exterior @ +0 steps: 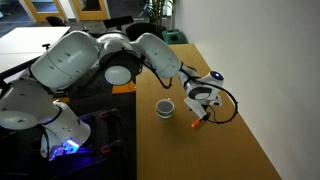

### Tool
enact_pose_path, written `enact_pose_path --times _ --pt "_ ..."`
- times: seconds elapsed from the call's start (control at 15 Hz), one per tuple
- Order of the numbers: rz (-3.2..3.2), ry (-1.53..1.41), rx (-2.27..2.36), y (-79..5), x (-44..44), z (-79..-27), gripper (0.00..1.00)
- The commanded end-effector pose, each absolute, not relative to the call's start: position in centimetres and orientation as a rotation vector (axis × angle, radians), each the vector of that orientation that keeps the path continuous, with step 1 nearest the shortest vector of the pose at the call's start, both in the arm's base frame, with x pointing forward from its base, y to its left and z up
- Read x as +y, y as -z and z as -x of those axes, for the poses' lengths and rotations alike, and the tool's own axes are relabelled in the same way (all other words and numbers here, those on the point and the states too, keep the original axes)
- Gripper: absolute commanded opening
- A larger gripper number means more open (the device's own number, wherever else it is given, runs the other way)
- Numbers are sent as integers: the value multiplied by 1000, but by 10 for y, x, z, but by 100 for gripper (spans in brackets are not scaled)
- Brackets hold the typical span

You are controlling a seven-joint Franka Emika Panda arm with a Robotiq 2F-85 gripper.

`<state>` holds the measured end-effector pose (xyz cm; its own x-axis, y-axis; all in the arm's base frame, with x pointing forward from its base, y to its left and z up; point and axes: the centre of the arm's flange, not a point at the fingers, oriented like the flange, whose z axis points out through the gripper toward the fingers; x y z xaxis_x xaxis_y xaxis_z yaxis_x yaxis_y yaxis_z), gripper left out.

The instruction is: Pick up the object and put it in the cup

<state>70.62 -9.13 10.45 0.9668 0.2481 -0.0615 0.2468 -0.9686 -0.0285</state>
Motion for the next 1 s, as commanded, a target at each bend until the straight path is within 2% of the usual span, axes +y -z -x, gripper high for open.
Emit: enact_pose_path --times 0.0,0.2,0.6,0.93 --pt "3093 -111 -387 -103 -93 -709 100" --pt "3093 -115 -381 -99 -96 -714 100" --pt "3120 120 -398 -89 -100 -723 100" --pt "3111 134 -373 -73 -108 -721 100"
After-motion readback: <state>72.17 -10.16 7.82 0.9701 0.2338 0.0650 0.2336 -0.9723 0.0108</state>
